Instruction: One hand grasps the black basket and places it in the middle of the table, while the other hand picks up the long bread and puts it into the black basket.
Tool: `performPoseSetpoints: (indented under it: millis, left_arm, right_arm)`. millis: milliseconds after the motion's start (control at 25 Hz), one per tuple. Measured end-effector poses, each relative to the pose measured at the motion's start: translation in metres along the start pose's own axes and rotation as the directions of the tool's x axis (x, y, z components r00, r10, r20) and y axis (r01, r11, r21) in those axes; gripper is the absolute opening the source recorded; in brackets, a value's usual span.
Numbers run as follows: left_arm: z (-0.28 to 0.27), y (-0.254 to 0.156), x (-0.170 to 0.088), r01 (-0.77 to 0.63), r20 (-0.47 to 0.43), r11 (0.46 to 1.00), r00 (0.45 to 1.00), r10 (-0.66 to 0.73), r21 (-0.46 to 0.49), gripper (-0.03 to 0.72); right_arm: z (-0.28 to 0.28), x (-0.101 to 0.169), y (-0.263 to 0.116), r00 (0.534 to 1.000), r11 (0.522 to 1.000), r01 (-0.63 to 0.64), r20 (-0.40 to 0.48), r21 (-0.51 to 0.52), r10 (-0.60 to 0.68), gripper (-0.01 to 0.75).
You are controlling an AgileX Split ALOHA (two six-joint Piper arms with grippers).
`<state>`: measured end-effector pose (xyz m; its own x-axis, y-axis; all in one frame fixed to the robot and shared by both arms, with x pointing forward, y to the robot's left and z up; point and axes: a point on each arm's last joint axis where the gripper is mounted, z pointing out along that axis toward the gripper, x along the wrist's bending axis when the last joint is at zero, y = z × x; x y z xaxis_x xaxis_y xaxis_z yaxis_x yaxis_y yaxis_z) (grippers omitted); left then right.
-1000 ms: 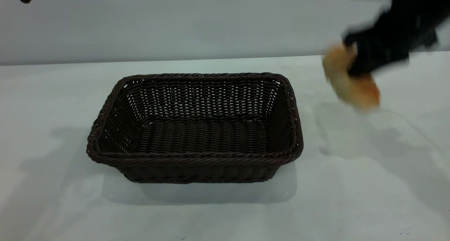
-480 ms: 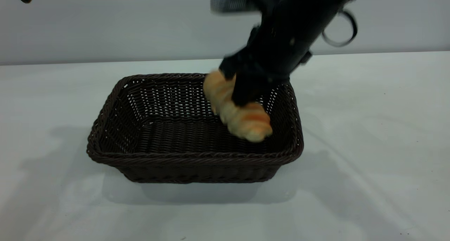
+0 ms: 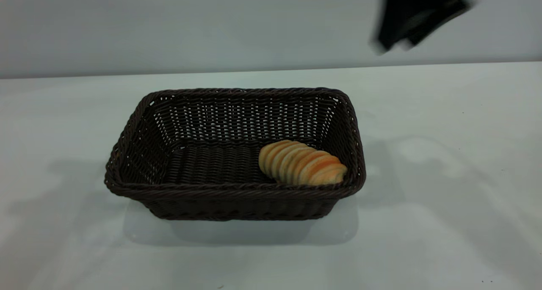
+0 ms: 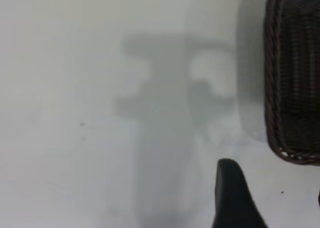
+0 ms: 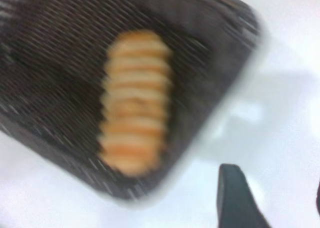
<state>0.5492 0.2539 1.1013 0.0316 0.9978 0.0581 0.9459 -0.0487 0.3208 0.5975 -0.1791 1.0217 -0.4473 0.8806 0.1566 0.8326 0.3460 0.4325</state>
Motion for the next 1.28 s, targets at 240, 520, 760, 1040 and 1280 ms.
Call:
performPoseSetpoints:
  millis: [240,520,760,1040,1280]
  left_arm:
    - [-0.063,-0.033,0.015,0.011,-0.033,0.995,0.999,-0.015,-0.101,0.476]
    - [-0.113,-0.108,0.032,0.024,-0.037,0.969,0.999,-0.034,-0.244,0.476]
    - [-0.113,-0.177,0.039,0.040,-0.015,0.952,0.999,-0.047,-0.303,0.476]
    - [-0.104,-0.249,0.044,0.074,0.055,0.890,0.997,-0.055,-0.451,0.476]
    - [-0.096,-0.292,0.048,0.095,0.081,0.831,0.995,-0.060,-0.548,0.476]
  right_arm:
    - [-0.099,-0.001,-0.046,0.975,0.995,-0.069,0.216,0.066,0.053,0.355]
    - [-0.185,0.032,-0.136,0.964,0.990,-0.072,0.245,-0.123,0.101,0.355]
    - [-0.222,0.055,-0.224,0.963,0.948,-0.025,0.247,-0.318,0.108,0.355]
    - [-0.215,0.062,-0.281,0.963,0.923,-0.006,0.245,-0.384,0.109,0.354]
    - [-0.188,0.058,-0.290,0.968,0.948,-0.024,0.228,-0.316,0.100,0.354]
